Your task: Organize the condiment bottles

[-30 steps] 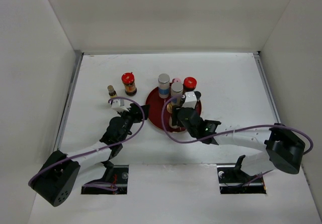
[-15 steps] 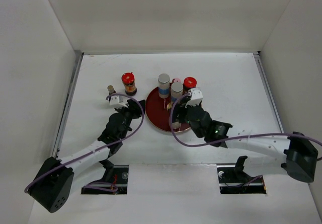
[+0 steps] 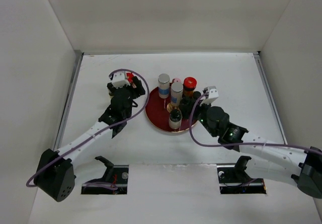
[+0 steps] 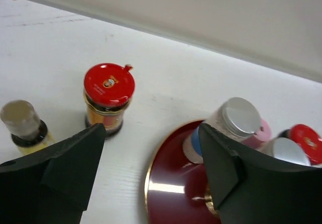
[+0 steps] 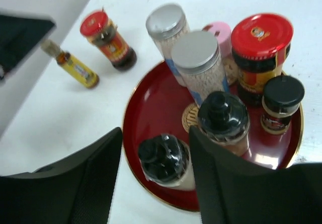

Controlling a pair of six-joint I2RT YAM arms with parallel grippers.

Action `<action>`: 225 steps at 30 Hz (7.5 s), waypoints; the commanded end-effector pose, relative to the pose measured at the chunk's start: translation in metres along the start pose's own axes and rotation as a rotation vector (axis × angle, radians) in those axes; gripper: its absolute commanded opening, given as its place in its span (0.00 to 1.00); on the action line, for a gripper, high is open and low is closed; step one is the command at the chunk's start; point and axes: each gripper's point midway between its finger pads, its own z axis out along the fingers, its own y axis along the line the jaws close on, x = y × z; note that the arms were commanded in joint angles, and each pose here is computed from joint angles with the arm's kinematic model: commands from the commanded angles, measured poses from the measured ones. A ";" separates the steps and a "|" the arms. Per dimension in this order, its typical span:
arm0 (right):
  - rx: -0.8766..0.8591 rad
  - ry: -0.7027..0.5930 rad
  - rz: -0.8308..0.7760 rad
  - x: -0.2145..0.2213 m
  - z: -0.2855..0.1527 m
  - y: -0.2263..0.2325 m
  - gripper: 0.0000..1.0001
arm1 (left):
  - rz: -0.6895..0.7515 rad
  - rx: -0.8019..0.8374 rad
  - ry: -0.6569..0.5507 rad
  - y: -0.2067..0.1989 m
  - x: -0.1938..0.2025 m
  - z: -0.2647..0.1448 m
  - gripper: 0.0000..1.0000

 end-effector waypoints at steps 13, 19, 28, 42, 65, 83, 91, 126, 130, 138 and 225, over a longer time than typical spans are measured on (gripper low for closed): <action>-0.032 -0.024 0.057 0.020 0.003 -0.009 0.79 | 0.254 -0.219 0.135 0.028 0.009 0.067 0.81; -0.027 -0.030 0.060 0.019 0.003 -0.011 0.83 | 0.274 -0.252 0.153 0.035 0.015 0.081 0.82; -0.021 -0.011 0.047 0.025 0.007 -0.011 0.81 | 0.272 -0.278 0.187 0.050 0.035 0.108 0.82; -0.018 -0.003 0.042 0.029 0.011 -0.011 0.81 | 0.278 -0.264 0.207 0.050 0.050 0.127 0.81; -0.018 -0.005 0.045 0.029 0.010 -0.011 0.81 | 0.182 -0.167 0.055 0.013 -0.007 0.077 0.47; 0.020 -0.079 0.076 0.013 0.001 -0.025 0.81 | 0.120 0.072 0.154 -0.086 0.056 0.025 0.46; 0.016 -0.087 0.080 0.011 -0.001 -0.025 0.81 | 0.119 0.100 0.184 -0.096 0.084 0.036 0.46; 0.019 -0.068 0.071 0.017 0.003 -0.024 0.84 | 0.055 -0.205 -0.041 0.035 -0.022 -0.012 0.64; 0.019 -0.063 0.069 0.018 0.004 -0.024 0.84 | -0.004 -0.339 -0.034 0.083 -0.022 -0.011 0.75; 0.015 -0.056 0.067 0.020 0.005 -0.022 0.86 | -0.011 -0.393 0.040 0.112 -0.012 0.020 0.77; 0.030 -0.051 0.053 0.022 0.008 -0.025 0.88 | 0.097 0.193 0.215 -0.113 0.070 -0.034 0.72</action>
